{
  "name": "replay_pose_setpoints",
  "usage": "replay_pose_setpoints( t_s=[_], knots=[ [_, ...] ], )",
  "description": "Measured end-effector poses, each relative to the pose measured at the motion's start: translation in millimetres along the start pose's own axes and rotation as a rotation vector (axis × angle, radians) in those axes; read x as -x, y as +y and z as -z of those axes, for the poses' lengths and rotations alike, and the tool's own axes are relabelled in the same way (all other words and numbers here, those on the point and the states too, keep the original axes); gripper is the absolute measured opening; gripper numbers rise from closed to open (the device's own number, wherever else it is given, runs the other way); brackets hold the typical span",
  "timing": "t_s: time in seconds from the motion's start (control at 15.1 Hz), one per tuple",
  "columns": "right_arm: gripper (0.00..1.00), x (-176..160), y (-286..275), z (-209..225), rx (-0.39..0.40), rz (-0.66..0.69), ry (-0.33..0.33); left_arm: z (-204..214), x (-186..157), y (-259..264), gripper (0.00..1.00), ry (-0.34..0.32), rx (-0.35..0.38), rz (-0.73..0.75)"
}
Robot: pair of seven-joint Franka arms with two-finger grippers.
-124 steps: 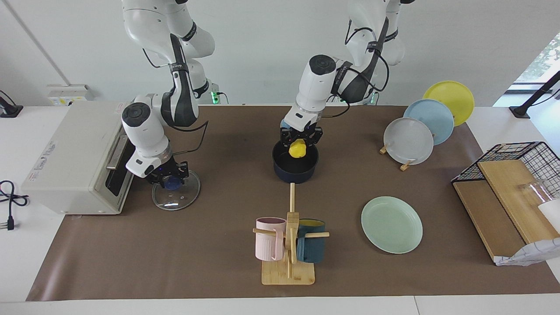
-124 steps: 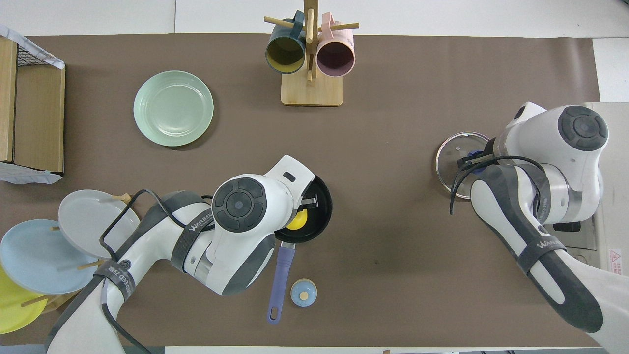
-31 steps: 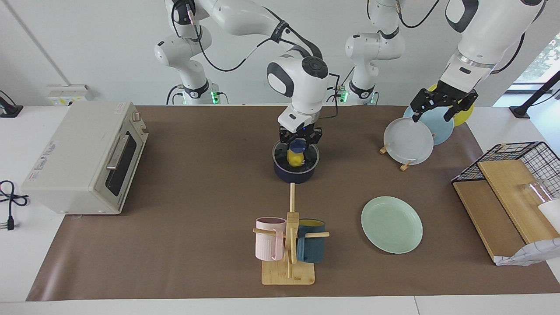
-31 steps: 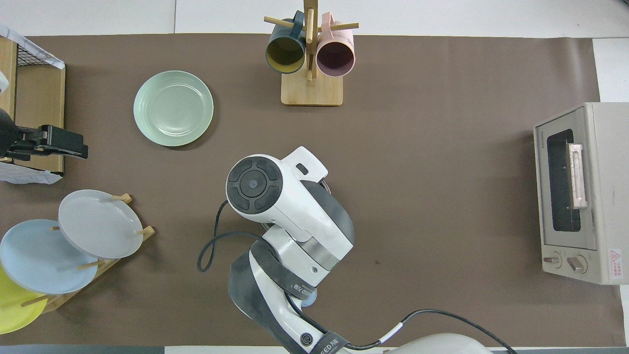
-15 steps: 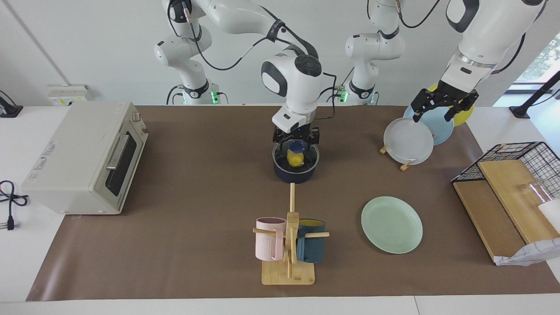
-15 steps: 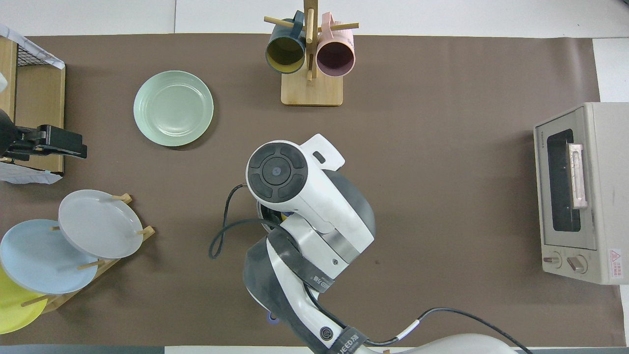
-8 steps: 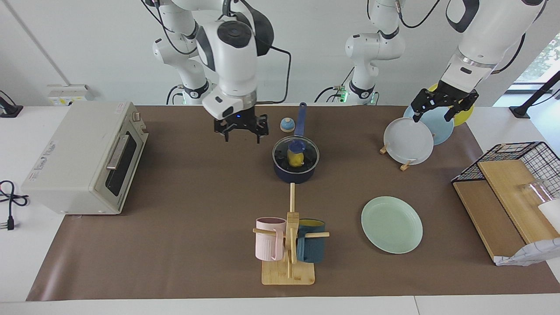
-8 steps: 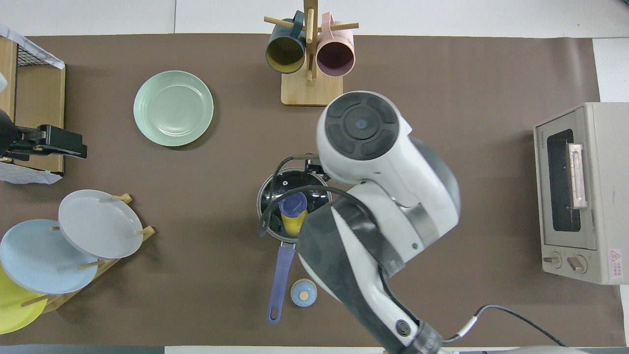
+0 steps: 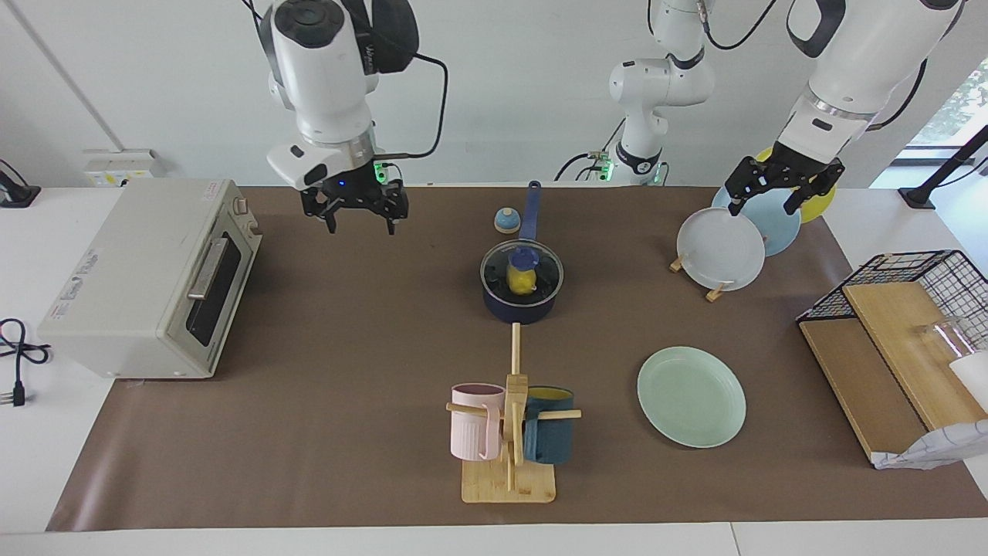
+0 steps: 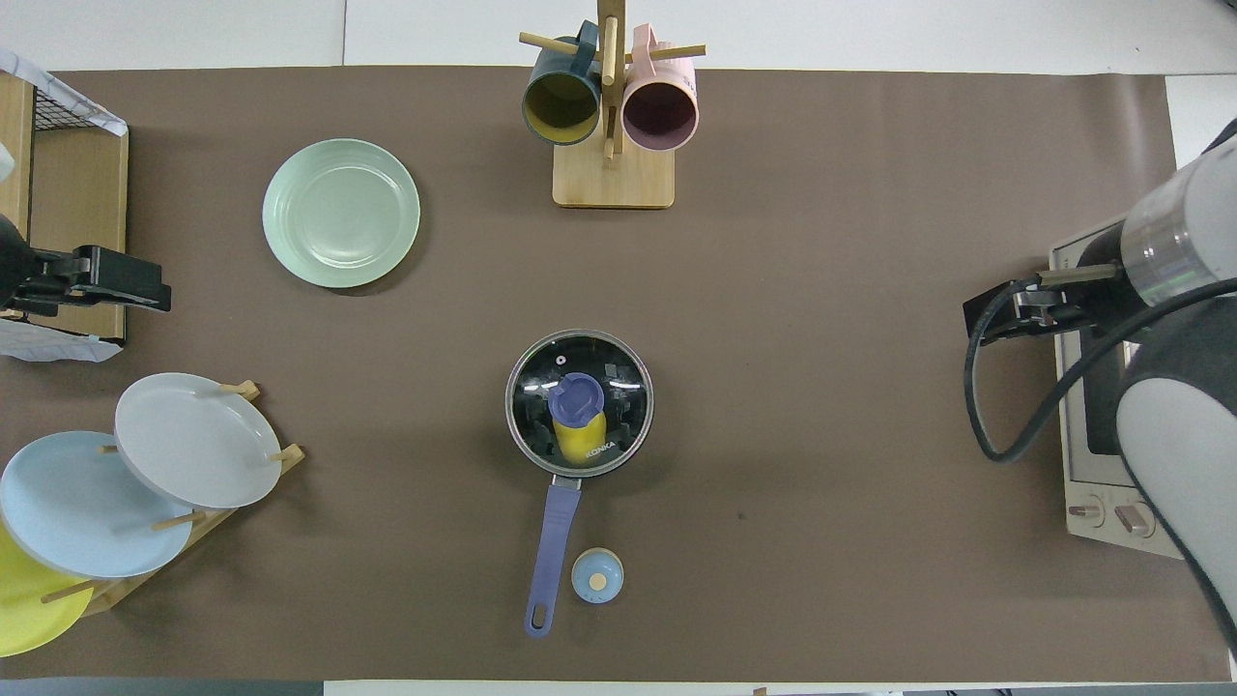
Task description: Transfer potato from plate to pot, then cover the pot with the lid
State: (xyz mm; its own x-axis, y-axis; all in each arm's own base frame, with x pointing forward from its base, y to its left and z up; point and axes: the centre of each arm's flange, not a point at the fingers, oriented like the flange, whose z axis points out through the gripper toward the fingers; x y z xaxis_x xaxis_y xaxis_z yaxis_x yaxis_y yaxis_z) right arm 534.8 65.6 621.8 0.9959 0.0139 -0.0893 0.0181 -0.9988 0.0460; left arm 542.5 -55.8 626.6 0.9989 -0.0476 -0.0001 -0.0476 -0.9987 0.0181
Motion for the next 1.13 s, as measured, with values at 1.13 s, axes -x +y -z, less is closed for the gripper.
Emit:
replay_pose_setpoints(
  t_s=[1.13],
  knots=[
    [1.0,-4.5,84.7,-7.7,-0.014,-0.013,0.03,0.0,0.0,0.0,1.0,0.0,0.0,0.0]
  ],
)
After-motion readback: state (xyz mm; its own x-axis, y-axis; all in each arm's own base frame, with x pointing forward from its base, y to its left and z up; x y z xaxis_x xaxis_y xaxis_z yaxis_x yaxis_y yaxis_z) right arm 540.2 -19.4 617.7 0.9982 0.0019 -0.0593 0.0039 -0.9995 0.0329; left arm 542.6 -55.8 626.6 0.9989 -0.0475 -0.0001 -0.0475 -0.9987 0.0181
